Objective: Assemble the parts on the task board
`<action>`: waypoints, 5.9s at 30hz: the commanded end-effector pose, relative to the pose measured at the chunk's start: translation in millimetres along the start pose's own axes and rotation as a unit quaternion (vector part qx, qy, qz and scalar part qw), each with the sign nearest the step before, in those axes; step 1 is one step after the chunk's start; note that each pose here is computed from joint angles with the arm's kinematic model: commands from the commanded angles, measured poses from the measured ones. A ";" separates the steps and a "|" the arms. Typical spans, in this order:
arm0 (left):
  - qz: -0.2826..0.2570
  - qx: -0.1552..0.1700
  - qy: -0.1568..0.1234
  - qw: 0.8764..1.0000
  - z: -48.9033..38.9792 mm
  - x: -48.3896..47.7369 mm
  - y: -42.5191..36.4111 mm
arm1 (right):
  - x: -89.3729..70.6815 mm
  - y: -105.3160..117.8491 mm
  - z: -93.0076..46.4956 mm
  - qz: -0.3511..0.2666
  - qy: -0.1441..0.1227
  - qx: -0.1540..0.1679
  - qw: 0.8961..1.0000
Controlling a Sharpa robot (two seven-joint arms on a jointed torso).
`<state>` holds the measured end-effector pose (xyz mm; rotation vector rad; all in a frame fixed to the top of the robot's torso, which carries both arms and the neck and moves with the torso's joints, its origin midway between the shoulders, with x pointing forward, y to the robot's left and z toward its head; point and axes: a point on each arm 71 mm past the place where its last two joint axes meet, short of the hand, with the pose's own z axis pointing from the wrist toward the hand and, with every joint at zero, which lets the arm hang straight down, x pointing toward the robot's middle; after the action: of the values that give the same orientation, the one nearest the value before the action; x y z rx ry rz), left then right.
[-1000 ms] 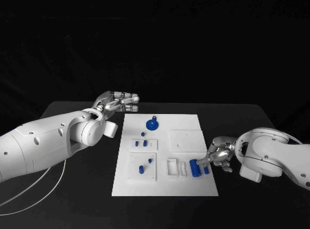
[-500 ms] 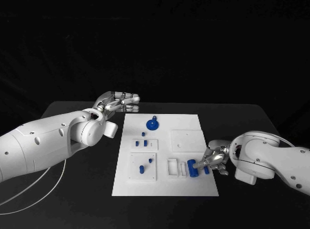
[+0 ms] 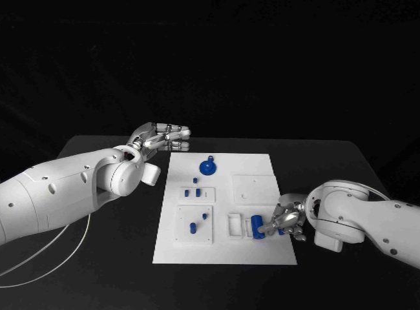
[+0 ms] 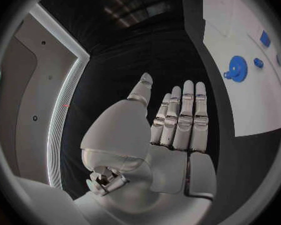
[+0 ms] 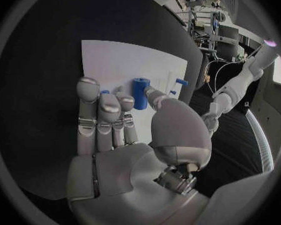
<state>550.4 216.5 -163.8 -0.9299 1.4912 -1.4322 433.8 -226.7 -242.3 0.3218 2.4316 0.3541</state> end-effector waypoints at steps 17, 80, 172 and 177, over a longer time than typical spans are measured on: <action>-0.002 -0.003 0.014 1.000 1.2 4.5 1.2 | 12.9 9.1 13.0 -0.007 -0.002 0.024 1.000; 0.005 -0.012 0.025 1.000 0.1 6.7 2.9 | 18.1 32.7 -1.9 0.070 -0.017 -0.027 0.997; 0.007 -0.010 0.024 1.000 0.3 4.3 2.9 | -33.9 4.5 -18.9 0.066 -0.086 -0.052 0.993; 0.006 -0.011 0.025 1.000 0.5 4.3 3.0 | -40.7 -14.1 -19.1 0.043 -0.080 -0.022 0.996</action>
<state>549.7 214.8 -168.2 -0.9071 1.5503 -1.4194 451.7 -253.5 -206.5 0.4910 2.2034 0.4280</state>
